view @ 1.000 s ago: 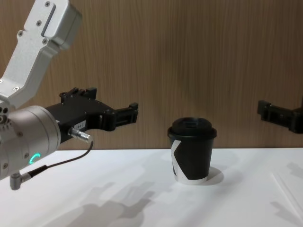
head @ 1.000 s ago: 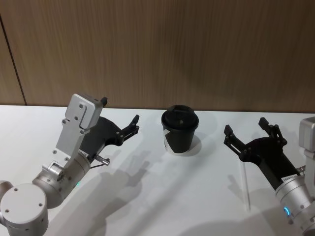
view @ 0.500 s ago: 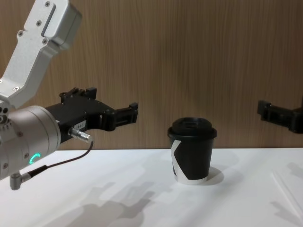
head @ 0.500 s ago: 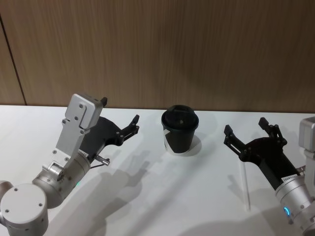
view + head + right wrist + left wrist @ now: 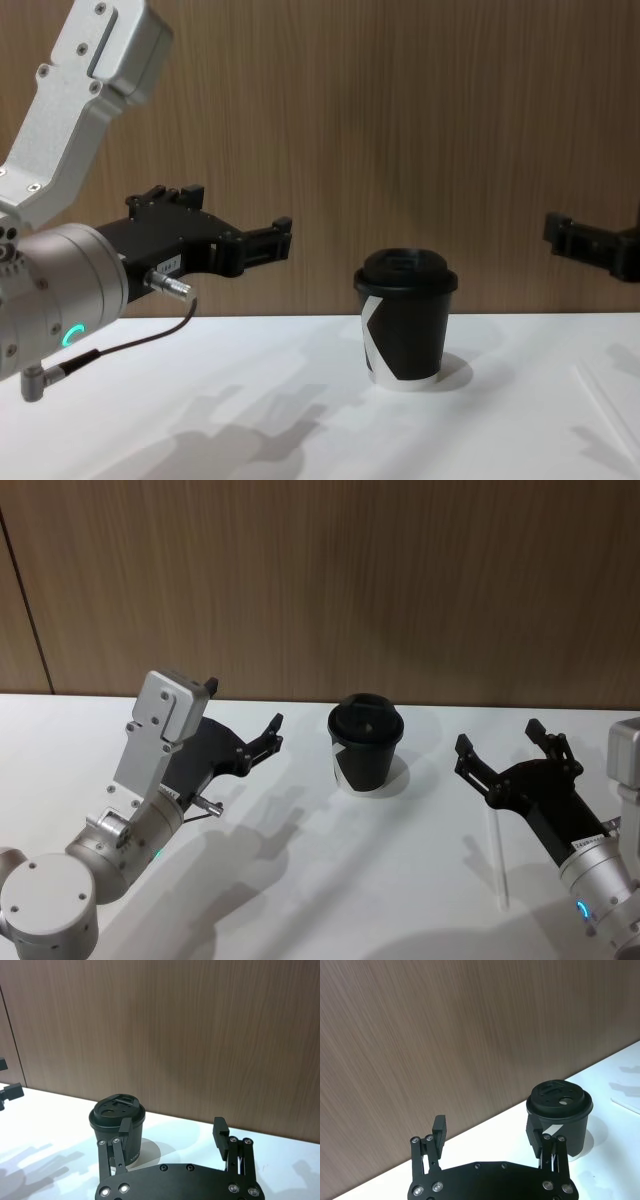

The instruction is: Pick up the straw with one hand, pass it to the other hand, and insert it into the cup.

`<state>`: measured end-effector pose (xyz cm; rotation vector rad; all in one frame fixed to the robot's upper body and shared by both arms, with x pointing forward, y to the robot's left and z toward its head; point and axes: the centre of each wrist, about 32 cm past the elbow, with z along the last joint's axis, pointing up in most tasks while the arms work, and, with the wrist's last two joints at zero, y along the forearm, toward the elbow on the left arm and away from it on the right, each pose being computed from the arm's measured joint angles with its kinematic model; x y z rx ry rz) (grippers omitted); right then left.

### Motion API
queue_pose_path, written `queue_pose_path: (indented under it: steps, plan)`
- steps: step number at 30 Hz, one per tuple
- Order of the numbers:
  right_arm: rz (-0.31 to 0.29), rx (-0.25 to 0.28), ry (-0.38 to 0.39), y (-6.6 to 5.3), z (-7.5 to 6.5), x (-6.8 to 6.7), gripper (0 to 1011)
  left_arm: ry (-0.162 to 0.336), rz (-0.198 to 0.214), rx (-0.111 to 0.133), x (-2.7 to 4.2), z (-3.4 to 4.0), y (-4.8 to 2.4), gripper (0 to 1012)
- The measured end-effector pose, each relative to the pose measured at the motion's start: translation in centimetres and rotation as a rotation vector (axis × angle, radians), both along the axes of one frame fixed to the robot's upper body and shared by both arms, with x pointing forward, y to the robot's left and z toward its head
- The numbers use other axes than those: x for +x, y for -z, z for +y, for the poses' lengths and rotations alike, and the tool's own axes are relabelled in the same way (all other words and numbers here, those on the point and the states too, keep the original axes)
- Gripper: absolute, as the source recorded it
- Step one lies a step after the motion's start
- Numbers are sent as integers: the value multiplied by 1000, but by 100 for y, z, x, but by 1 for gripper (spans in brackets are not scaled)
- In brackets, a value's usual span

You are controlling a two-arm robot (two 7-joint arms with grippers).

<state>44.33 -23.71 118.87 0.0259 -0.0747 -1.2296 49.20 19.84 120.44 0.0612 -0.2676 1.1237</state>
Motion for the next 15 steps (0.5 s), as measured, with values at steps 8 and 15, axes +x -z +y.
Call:
queue_pose_path:
  steps: [8, 15]
  plan:
    - [4, -7, 6, -32, -1, -17, 1001, 0, 0, 0, 0, 0, 0, 1002]
    - [20, -24, 14, -52, -5, -77, 1001, 0, 0, 0, 0, 0, 0, 1002]
